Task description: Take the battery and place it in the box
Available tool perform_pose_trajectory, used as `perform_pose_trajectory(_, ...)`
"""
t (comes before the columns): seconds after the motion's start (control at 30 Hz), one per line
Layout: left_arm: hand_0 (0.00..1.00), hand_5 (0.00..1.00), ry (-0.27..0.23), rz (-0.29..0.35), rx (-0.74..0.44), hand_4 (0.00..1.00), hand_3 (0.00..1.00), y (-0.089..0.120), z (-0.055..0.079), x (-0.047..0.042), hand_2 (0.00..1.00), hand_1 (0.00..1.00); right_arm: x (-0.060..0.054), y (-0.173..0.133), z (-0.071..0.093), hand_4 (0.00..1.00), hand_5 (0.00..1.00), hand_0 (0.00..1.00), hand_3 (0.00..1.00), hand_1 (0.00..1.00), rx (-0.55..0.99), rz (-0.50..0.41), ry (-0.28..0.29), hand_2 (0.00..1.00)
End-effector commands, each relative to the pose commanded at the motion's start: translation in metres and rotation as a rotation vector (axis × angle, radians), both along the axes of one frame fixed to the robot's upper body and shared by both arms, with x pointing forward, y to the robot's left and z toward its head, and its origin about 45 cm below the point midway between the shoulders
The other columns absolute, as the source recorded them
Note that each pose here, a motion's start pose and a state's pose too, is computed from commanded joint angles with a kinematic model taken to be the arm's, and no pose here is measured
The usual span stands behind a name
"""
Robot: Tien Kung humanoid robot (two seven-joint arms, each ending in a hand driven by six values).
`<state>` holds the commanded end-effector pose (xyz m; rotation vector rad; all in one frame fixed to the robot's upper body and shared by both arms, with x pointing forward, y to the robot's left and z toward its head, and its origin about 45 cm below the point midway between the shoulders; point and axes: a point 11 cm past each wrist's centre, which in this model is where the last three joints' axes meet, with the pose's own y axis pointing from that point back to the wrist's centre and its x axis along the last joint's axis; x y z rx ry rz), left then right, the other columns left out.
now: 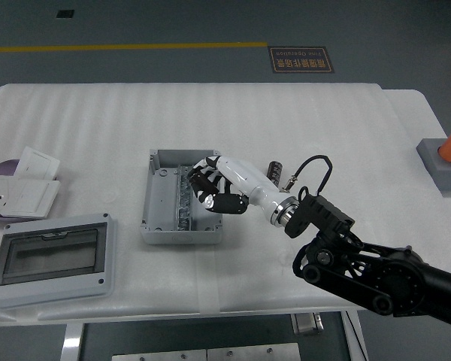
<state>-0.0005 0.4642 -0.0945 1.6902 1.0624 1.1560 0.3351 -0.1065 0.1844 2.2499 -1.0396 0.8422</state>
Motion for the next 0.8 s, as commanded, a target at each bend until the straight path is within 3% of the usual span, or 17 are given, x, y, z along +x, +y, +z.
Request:
perform_pose_trajectory(0.07,0.653,0.471,0.001,-0.001,0.0,0.574,0.585,0.0,0.0,0.0001,0.604,0.665,-0.001,0.002,-0.004,0.44,0.002,0.367,0.673,0.512,-0.004,0.016,0.025,0.552)
perform_pose_trajectory(0.1,0.653,0.48,0.001,-0.001,0.0,0.559,0.582,0.0,0.0,0.0002,0.589,0.664,-0.001,0.003,-0.005,0.354,0.163,0.526,0.75,0.645,-0.007,0.023,0.035,0.685)
perform_pose_trajectory(0.27,0.653,0.48,0.002,-0.003,0.001,0.559,0.582,0.001,0.0,0.0003,0.589,0.664,-0.003,0.005,-0.009,0.354,0.163,0.526,0.75,0.645,-0.006,0.043,0.058,0.685)
perform_pose_trajectory(0.3,0.652,0.488,0.002,-0.003,0.0,0.542,0.577,0.001,0.0,0.0003,0.535,0.663,-0.002,0.006,-0.009,0.436,0.195,0.703,0.998,0.783,-0.004,0.044,0.058,0.824)
perform_pose_trajectory(0.63,0.652,0.489,0.0,-0.005,-0.007,0.529,0.575,0.0,0.0,0.0013,0.525,0.662,0.002,0.0,-0.01,0.474,0.21,0.745,0.998,0.809,-0.002,0.022,0.064,0.839)
perform_pose_trajectory(0.8,0.652,0.488,-0.003,-0.007,-0.007,0.523,0.572,0.0,0.0,0.0021,0.522,0.661,0.02,-0.019,-0.005,0.5,0.225,0.762,0.998,0.814,-0.007,-0.06,0.026,0.836)
